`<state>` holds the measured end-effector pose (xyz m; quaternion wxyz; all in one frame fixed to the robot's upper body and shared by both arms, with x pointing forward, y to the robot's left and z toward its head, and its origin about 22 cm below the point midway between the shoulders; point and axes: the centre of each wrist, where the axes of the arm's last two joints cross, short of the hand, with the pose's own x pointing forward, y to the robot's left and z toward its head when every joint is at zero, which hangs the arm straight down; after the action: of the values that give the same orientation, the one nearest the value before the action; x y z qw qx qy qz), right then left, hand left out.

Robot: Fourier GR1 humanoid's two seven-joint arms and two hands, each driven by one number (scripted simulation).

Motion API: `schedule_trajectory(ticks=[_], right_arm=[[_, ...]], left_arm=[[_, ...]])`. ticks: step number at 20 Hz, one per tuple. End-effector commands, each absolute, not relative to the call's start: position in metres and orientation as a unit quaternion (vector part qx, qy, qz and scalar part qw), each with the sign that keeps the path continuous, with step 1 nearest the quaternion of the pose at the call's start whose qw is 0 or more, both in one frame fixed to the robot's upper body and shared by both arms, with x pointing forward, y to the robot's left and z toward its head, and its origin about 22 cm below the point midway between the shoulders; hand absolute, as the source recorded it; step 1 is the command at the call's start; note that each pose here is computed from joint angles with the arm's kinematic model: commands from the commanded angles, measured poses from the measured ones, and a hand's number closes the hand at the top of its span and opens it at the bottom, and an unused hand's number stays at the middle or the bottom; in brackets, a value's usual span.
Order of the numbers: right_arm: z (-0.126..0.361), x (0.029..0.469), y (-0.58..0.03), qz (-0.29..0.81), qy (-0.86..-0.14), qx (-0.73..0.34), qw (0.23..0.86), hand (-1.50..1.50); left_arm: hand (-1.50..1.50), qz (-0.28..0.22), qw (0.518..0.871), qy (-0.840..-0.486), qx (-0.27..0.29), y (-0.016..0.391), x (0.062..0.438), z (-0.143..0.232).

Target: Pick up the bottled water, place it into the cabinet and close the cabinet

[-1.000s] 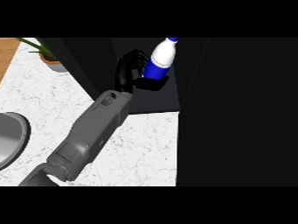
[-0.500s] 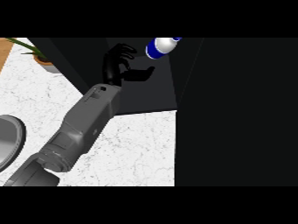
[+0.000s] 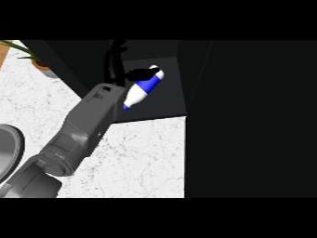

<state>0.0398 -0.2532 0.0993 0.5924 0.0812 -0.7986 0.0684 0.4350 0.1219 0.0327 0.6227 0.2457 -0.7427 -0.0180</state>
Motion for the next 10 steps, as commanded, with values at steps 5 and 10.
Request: schedule_trajectory(ticks=[5, 10], right_arm=[[0.110, 0.033, -0.254, 0.050, -0.796, 0.105, 0.594, -1.50], [0.119, 0.033, -0.251, 0.064, -0.798, 0.116, 0.587, -1.50]], left_arm=[[-1.50, -0.019, 0.600, -0.784, 0.159, 0.109, 0.442, 0.055], [-1.50, 0.009, 0.576, -0.815, 0.065, 0.097, 0.448, 0.078]])
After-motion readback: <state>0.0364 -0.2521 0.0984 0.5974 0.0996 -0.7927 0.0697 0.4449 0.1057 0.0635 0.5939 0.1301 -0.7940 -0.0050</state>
